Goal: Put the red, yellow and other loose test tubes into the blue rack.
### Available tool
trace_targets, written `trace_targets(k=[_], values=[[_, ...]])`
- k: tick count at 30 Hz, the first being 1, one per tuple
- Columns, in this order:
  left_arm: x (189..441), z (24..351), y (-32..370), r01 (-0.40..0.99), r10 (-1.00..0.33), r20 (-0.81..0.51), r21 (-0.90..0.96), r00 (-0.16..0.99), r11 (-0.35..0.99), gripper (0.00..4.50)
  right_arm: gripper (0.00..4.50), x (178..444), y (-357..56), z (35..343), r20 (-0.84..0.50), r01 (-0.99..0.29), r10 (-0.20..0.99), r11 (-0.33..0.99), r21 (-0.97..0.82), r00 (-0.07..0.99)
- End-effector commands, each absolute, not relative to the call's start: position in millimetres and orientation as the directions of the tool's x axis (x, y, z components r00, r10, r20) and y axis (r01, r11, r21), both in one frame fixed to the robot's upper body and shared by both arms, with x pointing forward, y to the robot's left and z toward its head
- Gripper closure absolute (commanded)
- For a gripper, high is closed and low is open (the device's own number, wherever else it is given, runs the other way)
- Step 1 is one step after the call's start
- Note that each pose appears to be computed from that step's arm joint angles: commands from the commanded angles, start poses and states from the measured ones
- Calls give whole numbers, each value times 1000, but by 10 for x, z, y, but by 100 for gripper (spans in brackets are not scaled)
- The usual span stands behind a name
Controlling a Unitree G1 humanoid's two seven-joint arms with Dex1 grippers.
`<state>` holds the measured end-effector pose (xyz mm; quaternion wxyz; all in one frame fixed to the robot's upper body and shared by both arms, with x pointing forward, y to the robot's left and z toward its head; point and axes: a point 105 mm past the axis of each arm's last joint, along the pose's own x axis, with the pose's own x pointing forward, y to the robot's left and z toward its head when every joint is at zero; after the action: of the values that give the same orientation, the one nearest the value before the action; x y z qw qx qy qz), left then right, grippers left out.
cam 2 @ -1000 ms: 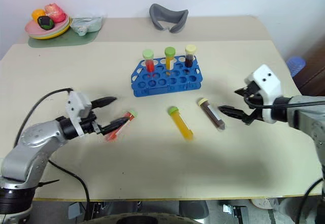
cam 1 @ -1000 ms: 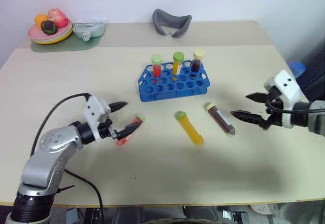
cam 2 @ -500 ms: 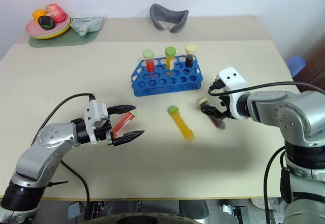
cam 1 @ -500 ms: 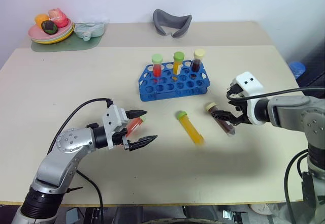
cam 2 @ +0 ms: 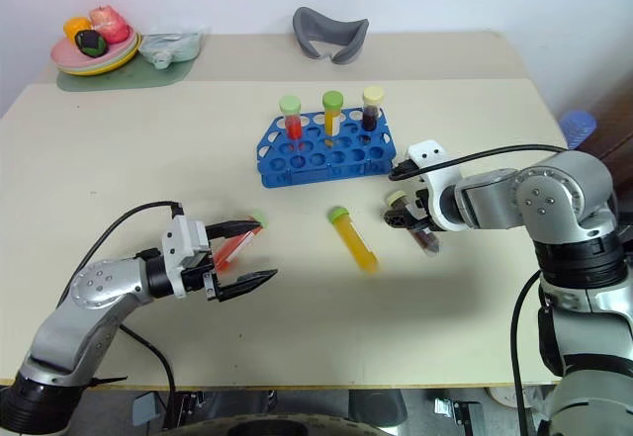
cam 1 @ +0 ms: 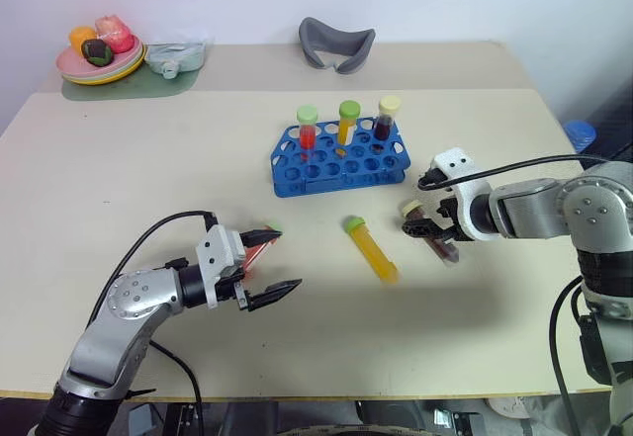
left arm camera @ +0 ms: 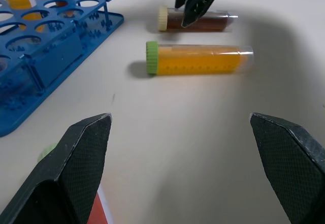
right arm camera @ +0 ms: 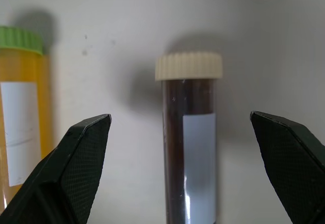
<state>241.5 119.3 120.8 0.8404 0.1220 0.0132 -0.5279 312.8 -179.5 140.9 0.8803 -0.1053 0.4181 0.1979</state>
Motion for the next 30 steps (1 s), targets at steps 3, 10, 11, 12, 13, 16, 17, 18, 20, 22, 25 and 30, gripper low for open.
trace_targets(k=[3,10,11,12,13,16,17,18,20,22,25,30], values=[[2383,1268,1195,888,-890,-128,218,438,406,5,0,3152,-1741,1495,-768,-443,258,896,-38,586],[2389,1341,1169,882,-888,-105,218,448,419,0,80,3176,-1750,1470,-774,-423,238,905,-42,587],[2393,1365,1163,880,-888,-96,215,450,423,0,122,3180,-1755,1471,-774,-421,232,906,-49,589],[2398,1386,1158,879,-887,-90,213,452,426,0,167,3182,-1756,1472,-774,-420,230,906,-51,589],[2400,1400,1152,879,-887,-89,213,452,427,0,167,3184,-1756,1472,-775,-419,228,906,-52,589],[2400,1412,1136,879,-887,-92,214,453,426,0,167,3183,-1761,1460,-778,-416,224,908,-53,587],[2399,1412,1134,879,-887,-94,214,453,426,0,167,3182,-1761,1458,-778,-416,224,908,-52,587],[2398,1412,1133,879,-886,-95,214,453,426,0,167,3181,-1760,1458,-778,-417,226,908,-51,586],[2397,1408,1138,879,-886,-97,213,453,427,0,195,3177,-1755,1459,-778,-419,230,907,-48,585],[2392,1395,1149,879,-886,-98,212,454,427,0,259,3177,-1760,1464,-776,-418,227,907,-52,588],[2386,1356,1175,880,-885,-102,210,454,427,0,298,3181,-1773,1481,-775,-415,219,908,-61,593],[2388,1330,1185,880,-886,-104,211,452,425,0,298,3187,-1767,1498,-771,-416,218,907,-66,599]])
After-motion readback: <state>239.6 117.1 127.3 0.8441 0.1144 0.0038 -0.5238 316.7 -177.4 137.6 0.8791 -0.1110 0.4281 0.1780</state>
